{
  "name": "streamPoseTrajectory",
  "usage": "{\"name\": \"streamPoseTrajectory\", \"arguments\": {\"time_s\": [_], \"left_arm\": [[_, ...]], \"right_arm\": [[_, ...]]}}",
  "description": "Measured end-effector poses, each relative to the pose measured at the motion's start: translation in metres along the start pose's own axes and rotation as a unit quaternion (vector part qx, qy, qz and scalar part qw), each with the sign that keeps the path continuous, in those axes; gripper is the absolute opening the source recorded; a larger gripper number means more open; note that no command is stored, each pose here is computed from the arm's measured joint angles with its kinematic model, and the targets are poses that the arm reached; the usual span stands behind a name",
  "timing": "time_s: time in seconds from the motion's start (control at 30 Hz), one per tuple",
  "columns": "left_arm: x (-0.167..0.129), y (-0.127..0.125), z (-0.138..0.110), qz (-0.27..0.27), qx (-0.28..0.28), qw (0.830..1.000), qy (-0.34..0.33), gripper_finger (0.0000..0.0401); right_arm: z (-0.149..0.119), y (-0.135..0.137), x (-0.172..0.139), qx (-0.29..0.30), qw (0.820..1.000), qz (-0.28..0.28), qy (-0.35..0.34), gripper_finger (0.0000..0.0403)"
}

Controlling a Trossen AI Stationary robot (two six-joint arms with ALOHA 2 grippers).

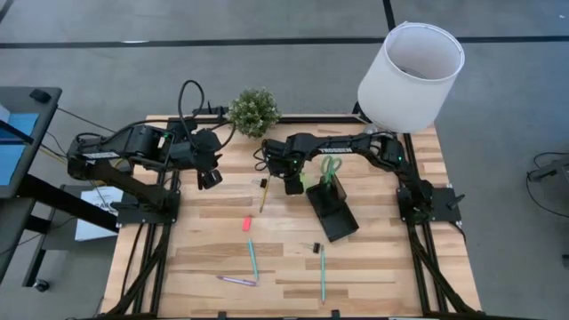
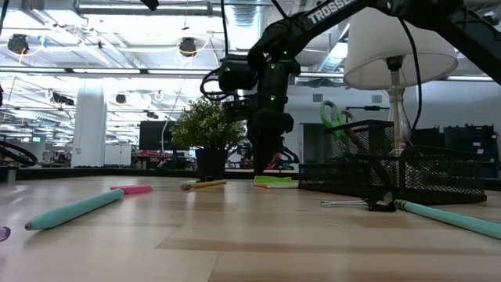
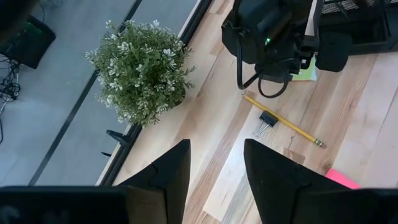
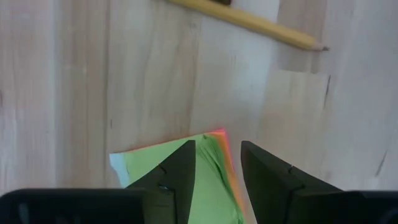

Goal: Pick and place office supplies into organizer
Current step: Put the green sticky notes into the black desk organizer

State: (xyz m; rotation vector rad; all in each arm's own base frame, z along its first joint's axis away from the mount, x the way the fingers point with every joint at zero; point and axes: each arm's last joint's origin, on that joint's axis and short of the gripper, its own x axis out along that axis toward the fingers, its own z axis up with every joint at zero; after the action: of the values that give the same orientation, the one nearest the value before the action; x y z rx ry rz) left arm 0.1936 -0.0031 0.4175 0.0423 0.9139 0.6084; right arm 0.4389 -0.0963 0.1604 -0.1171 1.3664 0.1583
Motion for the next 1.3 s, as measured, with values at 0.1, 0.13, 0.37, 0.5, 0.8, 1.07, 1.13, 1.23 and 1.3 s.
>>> {"name": "streamPoseTrajectory", "arguments": {"time_s": [0.1, 0.13, 0.37, 0.5, 0.8, 1.07, 1.13, 1.23, 1.3], "left_arm": [[0.0, 0.0, 0.0, 0.0, -0.001, 1.0, 0.0, 0.0143], [0.0, 0.0, 0.0, 0.0, -0.001, 1.0, 0.0, 0.0143], [0.0, 0.0, 0.0, 0.0, -0.004, 1.0, -0.002, 0.0143], [0.0, 0.0, 0.0, 0.0, -0.006, 1.0, -0.002, 0.0143], [0.0, 0.0, 0.0, 0.0, -0.006, 1.0, -0.002, 0.0143], [0.0, 0.0, 0.0, 0.0, -0.006, 1.0, -0.002, 0.0143], [0.0, 0.0, 0.0, 0.0, -0.006, 1.0, -0.002, 0.0143], [0.0, 0.0, 0.0, 0.0, -0.006, 1.0, -0.002, 0.0143], [0.0, 0.0, 0.0, 0.0, -0.006, 1.0, -0.002, 0.0143]], "right_arm": [[0.004, 0.004, 0.0, -0.009, 1.0, -0.005, -0.009, 0.0122], [0.005, 0.004, 0.0, -0.009, 1.0, -0.005, -0.012, 0.0122], [-0.004, 0.004, 0.011, 0.011, 1.0, -0.001, 0.002, 0.0122], [-0.01, 0.003, 0.018, 0.026, 1.0, 0.002, 0.011, 0.0122], [-0.01, 0.004, 0.023, 0.025, 1.0, -0.001, -0.009, 0.0083], [-0.007, 0.004, 0.022, 0.061, 0.998, -0.001, -0.015, 0.0009], [-0.003, 0.006, 0.02, 0.087, 0.996, 0.004, -0.022, 0.0003], [0.006, 0.014, 0.009, 0.113, 0.993, 0.007, -0.033, 0.0003], [0.018, 0.021, -0.008, 0.123, 0.991, 0.01, -0.056, 0.0002]]}}
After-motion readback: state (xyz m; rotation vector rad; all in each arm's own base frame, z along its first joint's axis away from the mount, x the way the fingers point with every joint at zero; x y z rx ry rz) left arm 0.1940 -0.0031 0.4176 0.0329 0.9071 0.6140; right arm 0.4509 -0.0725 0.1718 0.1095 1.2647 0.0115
